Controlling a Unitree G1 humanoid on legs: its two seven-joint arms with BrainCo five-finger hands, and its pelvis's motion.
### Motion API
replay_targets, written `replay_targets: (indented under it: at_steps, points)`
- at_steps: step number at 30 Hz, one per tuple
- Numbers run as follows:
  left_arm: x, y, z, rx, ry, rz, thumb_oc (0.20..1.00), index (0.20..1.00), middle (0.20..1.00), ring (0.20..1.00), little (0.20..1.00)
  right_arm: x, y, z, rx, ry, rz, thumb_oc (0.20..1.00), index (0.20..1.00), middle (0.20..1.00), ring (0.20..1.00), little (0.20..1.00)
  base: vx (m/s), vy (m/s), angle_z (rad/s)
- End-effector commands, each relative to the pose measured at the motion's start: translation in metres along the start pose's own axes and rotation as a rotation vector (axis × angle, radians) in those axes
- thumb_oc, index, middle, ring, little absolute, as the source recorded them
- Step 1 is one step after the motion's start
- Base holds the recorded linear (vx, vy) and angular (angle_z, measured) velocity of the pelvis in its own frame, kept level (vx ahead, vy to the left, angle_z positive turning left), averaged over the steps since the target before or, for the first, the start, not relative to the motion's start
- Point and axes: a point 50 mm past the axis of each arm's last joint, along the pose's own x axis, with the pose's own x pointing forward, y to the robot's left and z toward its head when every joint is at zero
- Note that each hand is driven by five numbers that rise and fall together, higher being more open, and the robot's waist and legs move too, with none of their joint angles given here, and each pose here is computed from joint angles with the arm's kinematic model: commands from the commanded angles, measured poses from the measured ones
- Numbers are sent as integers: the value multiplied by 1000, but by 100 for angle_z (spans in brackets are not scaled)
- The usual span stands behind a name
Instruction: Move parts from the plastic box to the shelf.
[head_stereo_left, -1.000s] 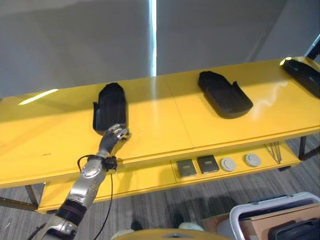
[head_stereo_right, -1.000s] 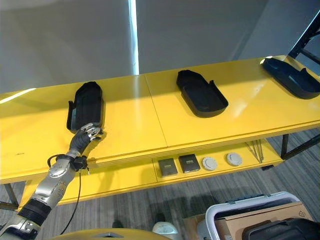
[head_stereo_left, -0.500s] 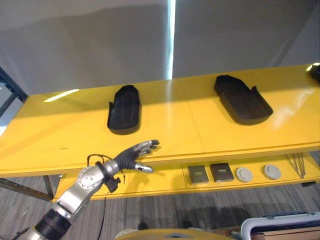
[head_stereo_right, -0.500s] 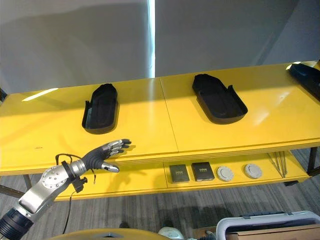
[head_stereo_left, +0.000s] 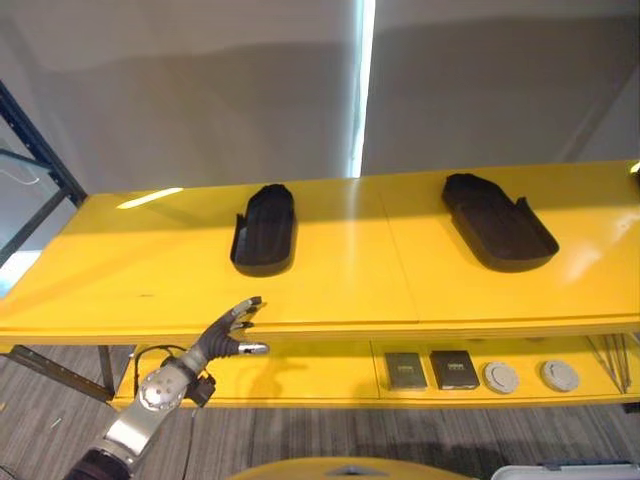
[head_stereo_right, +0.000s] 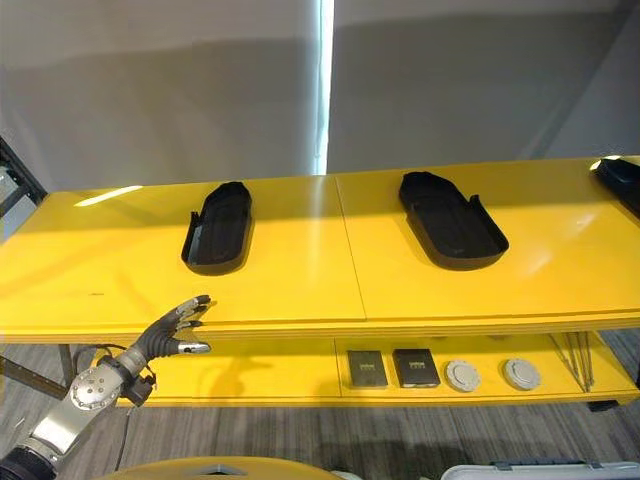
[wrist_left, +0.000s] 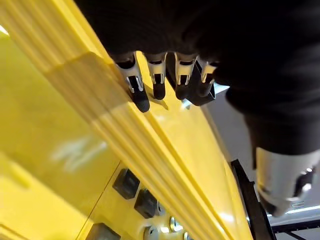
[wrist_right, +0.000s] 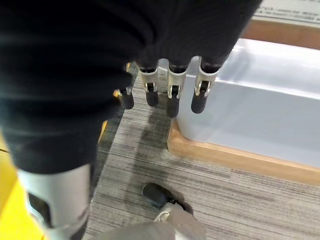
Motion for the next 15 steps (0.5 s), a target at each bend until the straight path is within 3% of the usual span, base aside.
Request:
replay_targets:
  at_steps: [1, 5, 9, 12, 15]
  points:
    - [-56, 12, -96, 31, 521, 243, 1000, 1000, 1000, 1000, 1000, 3, -12, 5, 7, 11, -32, 1000, 1000, 1000, 1000, 1000, 2, -50, 7]
    - [-98, 3, -148, -29, 805, 741, 1000, 1000, 1000, 1000, 1000, 2, 2, 4, 16, 16, -9, 1000, 1000, 1000, 1000, 1000, 6, -73, 11]
    - [-151, 23, -163, -103, 1000, 1347, 1000, 1000, 1000, 1000, 1000, 1, 12, 7, 17, 26, 18, 1000, 1000, 1000, 1000, 1000, 30, -46, -3]
    - [-160, 47, -157, -166, 942, 1579, 1000, 1000, 1000, 1000, 1000, 1, 11, 5, -20, 24, 22, 1000, 1000, 1000, 1000, 1000, 36, 10, -8]
    - [-154, 61, -148, -149, 879, 1657, 1000, 1000, 1000, 1000, 1000, 0, 10, 3, -48, 16, 20, 1000, 1000, 1000, 1000, 1000, 17, 19, 12]
